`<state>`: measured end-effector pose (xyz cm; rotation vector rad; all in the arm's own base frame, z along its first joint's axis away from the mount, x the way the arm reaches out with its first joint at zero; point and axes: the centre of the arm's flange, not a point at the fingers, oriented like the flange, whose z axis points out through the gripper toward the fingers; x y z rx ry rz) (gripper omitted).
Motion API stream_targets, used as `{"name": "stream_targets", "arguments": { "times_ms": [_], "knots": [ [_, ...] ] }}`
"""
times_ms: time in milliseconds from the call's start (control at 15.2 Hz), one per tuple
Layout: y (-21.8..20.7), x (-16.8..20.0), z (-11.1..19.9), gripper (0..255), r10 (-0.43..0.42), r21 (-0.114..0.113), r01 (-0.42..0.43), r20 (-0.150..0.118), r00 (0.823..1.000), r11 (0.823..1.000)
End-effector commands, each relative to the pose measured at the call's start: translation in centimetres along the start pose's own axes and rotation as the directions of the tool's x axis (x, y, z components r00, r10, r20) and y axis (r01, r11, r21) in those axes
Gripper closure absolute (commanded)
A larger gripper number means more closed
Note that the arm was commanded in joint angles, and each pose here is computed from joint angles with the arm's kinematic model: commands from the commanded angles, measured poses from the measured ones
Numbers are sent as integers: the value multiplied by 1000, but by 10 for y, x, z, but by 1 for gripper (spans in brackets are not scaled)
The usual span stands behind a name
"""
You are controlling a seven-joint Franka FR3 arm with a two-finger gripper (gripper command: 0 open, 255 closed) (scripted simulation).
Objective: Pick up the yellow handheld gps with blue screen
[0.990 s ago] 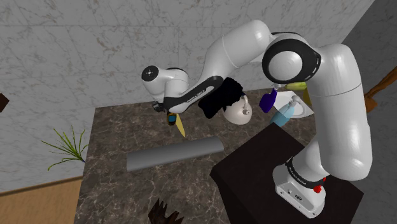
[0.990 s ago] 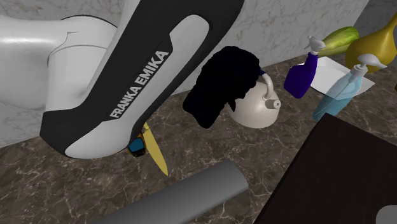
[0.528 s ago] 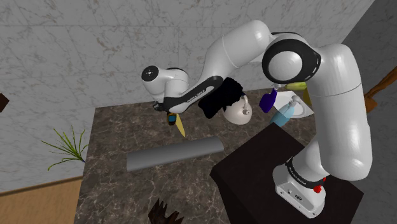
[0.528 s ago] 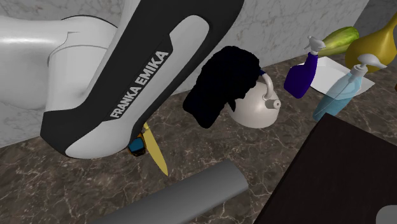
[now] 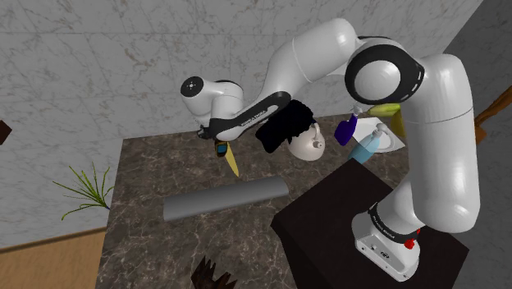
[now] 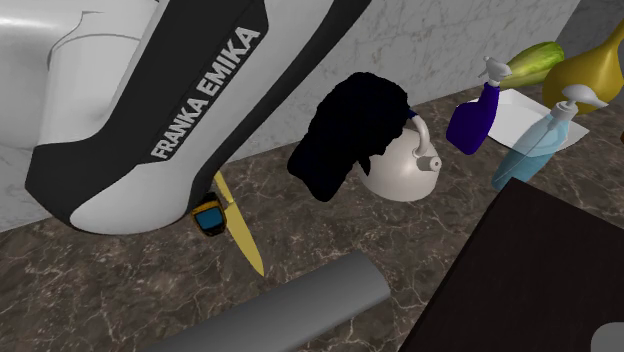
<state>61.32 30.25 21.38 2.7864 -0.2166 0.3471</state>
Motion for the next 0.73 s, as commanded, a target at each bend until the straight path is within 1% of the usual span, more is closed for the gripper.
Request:
{"name": "stream_targets", "arguments": {
  "times_ms": [0, 528, 660],
  "knots": [
    [4, 2, -10, 255, 0, 0, 0, 0, 1000, 1000],
    [16, 13, -48, 255, 0, 0, 0, 0, 1000, 1000],
    [16, 13, -49, 255, 0, 0, 0, 0, 1000, 1000]
  ]
}}
